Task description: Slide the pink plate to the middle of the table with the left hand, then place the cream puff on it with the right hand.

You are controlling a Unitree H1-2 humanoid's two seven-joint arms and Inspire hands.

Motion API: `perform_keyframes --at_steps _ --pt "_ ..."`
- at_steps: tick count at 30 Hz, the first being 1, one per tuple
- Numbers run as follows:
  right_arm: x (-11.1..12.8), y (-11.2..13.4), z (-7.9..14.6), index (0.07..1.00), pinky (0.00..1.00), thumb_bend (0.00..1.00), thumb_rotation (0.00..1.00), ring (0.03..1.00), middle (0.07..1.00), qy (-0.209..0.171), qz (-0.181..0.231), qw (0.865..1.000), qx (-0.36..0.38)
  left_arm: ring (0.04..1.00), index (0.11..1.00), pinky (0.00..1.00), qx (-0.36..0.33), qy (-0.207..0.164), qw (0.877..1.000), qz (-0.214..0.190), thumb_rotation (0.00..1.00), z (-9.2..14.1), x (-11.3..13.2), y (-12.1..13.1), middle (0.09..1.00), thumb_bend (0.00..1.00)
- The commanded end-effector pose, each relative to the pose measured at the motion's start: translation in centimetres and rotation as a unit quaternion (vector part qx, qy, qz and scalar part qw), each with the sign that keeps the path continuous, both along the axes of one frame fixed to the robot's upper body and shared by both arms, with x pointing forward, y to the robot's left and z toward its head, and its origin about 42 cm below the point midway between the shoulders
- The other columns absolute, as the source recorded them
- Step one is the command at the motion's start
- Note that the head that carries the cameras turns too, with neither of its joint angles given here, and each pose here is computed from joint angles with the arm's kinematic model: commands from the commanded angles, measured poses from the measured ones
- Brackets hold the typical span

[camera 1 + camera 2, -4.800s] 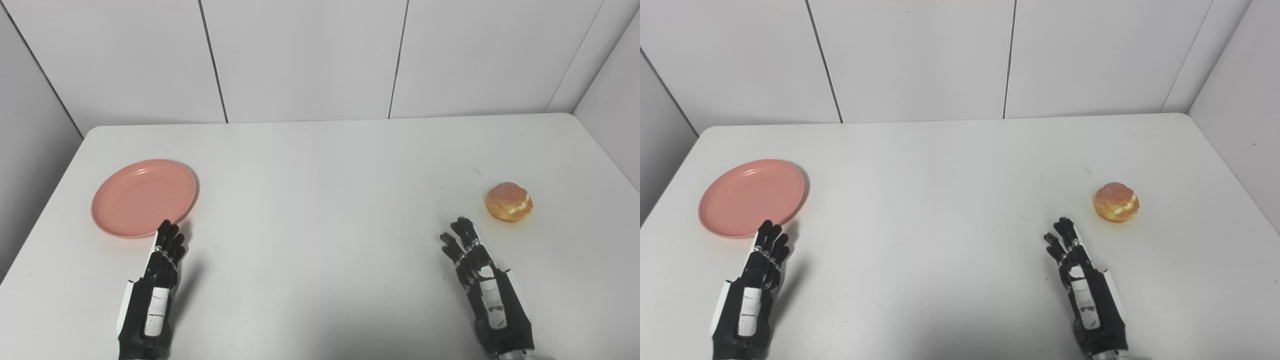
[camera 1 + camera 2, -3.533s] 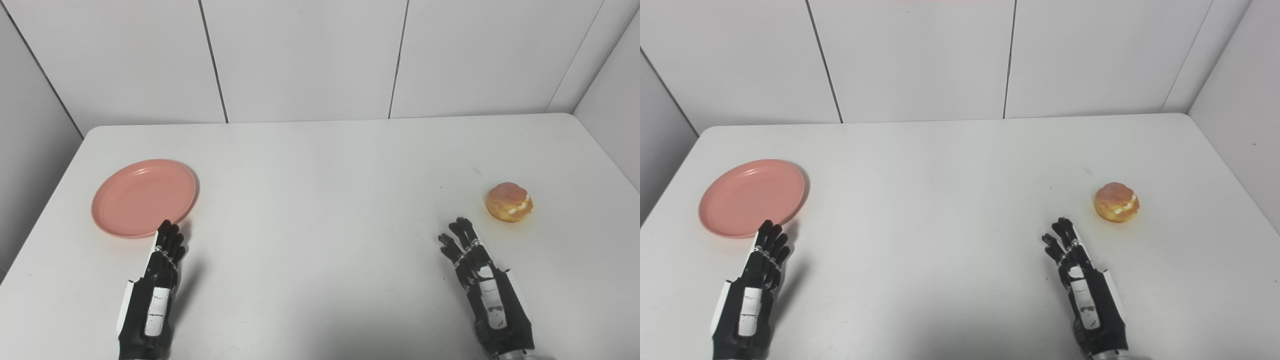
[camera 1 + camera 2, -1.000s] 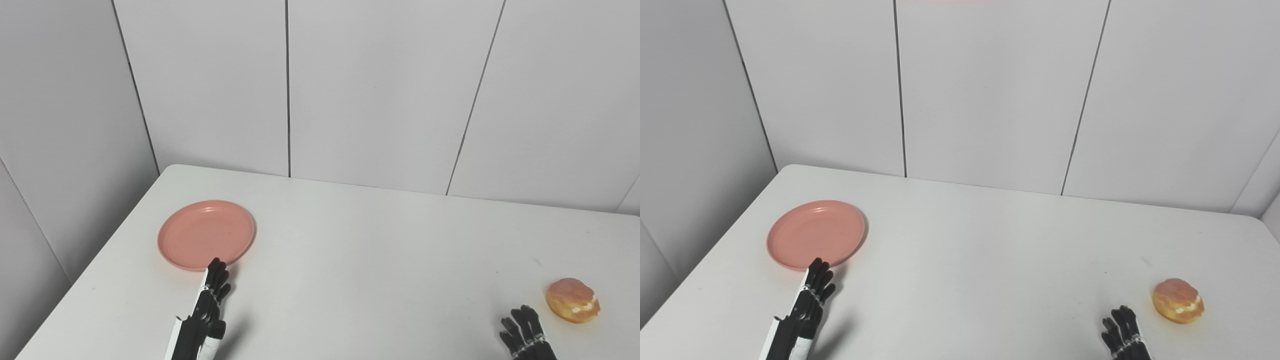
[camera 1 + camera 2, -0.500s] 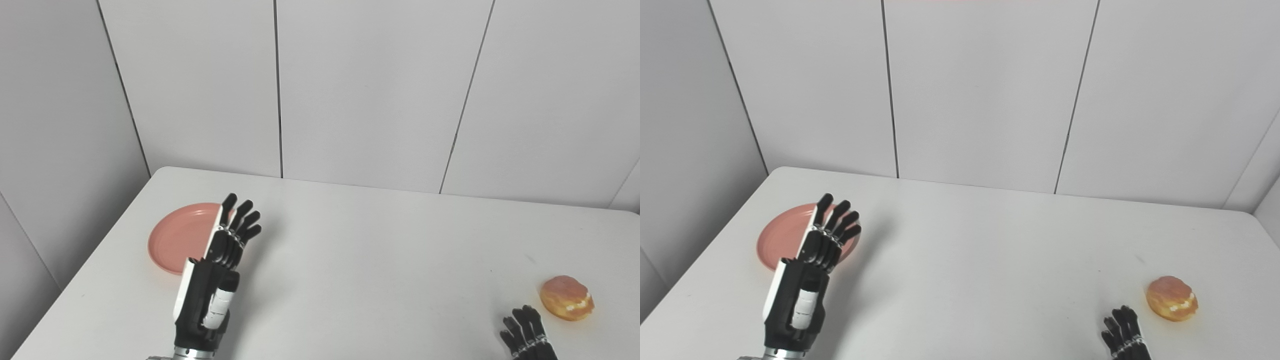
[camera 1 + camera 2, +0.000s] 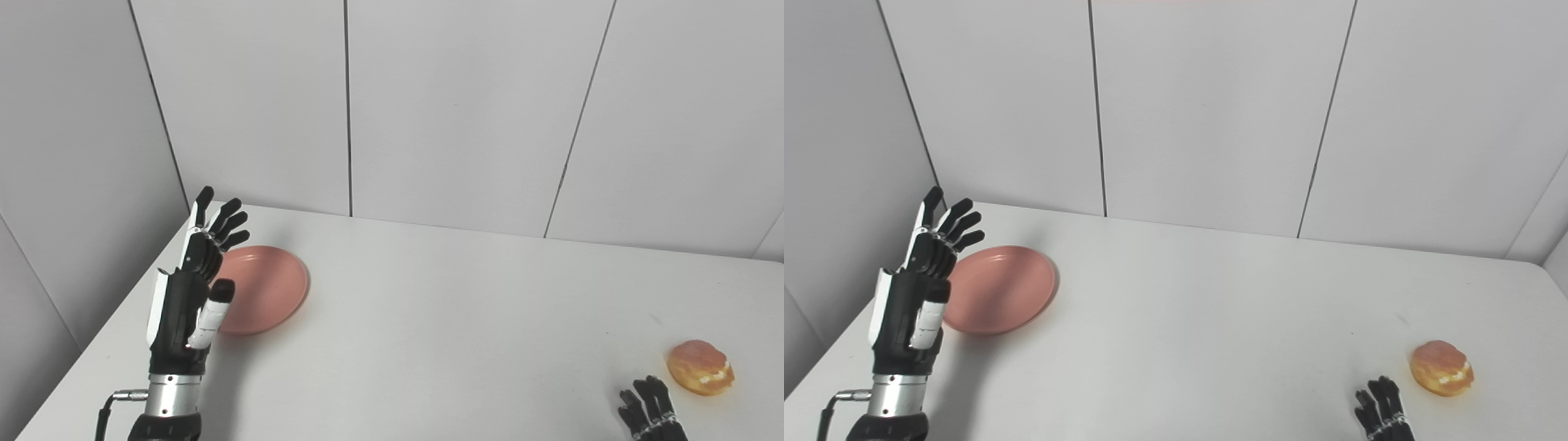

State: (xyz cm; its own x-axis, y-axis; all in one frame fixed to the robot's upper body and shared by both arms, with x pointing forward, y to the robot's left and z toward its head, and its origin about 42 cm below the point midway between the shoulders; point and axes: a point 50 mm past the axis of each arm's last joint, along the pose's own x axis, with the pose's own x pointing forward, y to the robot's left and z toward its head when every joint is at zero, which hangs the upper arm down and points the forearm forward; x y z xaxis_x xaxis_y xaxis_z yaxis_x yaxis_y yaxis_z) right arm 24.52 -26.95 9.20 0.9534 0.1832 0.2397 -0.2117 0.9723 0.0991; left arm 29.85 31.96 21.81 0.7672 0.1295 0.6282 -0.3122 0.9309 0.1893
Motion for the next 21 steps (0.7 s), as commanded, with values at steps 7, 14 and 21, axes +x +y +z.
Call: perform_keyframes --at_steps 7,14,21 --pt "-0.9 -1.9 -5.2 1.000 1.00 0.89 0.99 0.970 0.999 0.134 -0.026 0.991 -0.012 0.853 0.967 0.78 0.061 -0.026 0.995 0.068 0.89 1.8 4.1 6.8 0.904 0.95" --pt "-0.8 -2.0 -5.3 1.000 1.00 0.89 0.99 0.965 0.997 0.133 -0.026 0.991 -0.015 0.886 0.967 0.83 0.027 -0.001 0.996 0.089 0.92 1.7 6.1 9.4 0.920 0.91" --pt "-0.9 -1.9 -5.2 1.000 1.00 0.90 0.99 0.969 0.998 0.133 -0.025 0.991 -0.014 0.907 0.960 0.93 -0.033 0.031 0.992 0.116 0.95 0.2 7.8 10.7 0.933 0.86"
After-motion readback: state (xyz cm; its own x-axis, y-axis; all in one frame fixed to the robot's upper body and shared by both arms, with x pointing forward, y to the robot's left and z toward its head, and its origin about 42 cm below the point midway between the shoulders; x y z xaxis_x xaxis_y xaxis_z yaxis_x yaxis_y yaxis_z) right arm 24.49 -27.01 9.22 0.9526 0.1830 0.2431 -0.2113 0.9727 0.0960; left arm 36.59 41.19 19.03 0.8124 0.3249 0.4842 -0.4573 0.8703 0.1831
